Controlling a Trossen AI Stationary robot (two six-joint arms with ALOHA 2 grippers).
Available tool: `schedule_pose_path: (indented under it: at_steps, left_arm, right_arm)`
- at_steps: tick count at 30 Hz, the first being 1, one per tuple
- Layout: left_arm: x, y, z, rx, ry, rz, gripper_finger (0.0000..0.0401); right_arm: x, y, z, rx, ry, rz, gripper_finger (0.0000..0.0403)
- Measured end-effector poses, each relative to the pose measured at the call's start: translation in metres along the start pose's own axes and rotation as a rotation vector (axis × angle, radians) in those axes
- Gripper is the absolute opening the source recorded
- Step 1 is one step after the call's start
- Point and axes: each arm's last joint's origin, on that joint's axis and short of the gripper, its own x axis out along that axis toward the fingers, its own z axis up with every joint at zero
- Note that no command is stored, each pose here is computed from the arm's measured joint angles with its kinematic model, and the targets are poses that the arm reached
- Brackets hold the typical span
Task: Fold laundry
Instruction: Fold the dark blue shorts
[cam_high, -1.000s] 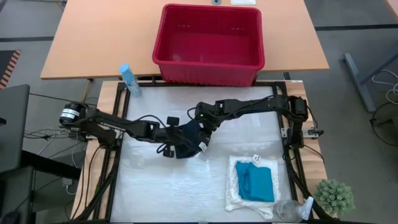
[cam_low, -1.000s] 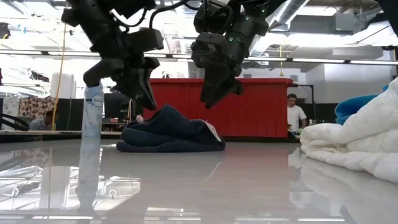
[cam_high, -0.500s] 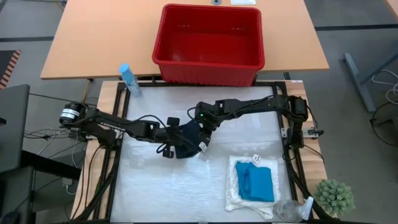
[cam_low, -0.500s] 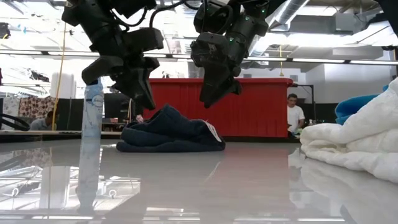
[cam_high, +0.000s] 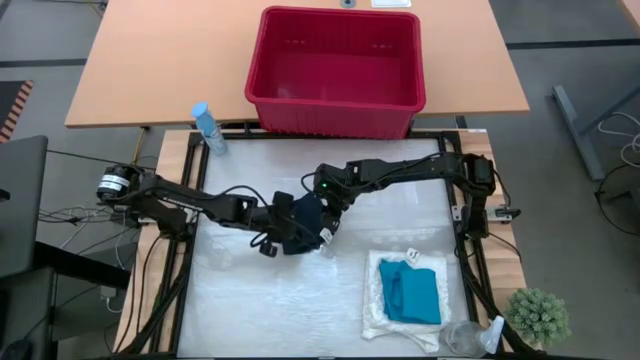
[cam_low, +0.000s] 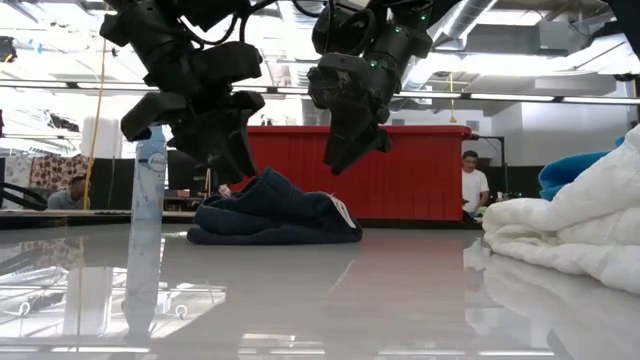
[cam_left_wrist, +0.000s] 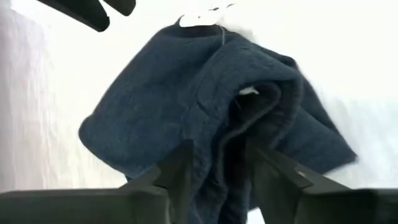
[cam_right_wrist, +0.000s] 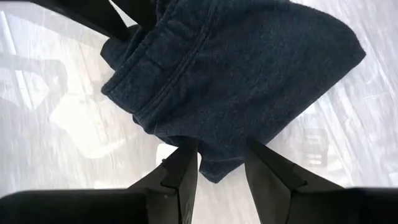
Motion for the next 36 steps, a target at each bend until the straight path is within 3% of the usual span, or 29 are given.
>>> schedule_pose_path:
  at_steps: [4,8,12,19,25,36]
  left_arm:
    - [0.005,0.000,0.000,-0.012,0.019,0.040,0.0163]
    - [0.012,0.001,-0.001,-0.021,0.028,0.047,0.0167]
    - [0.015,0.004,0.000,-0.043,0.038,0.066,0.0134]
    - [0.016,0.006,-0.001,-0.062,0.018,0.020,0.0011]
    - [0.013,0.008,-0.005,-0.068,0.086,0.107,0.0001]
    - [-0.026,0.013,-0.006,-0.052,0.192,0.102,0.0000]
  right_arm:
    - [0.000,0.000,-0.001,0.000,0.004,-0.001,0.0154]
    - [0.000,0.002,-0.002,-0.005,0.015,-0.001,0.0154]
    - [0.001,0.005,-0.005,-0.011,0.034,-0.003,0.0154]
    - [0.002,0.010,-0.008,-0.035,0.056,-0.001,0.0154]
    - [0.002,0.010,-0.009,-0.036,0.058,-0.001,0.0154]
    - [0.002,0.011,-0.006,-0.049,0.033,0.007,0.0154]
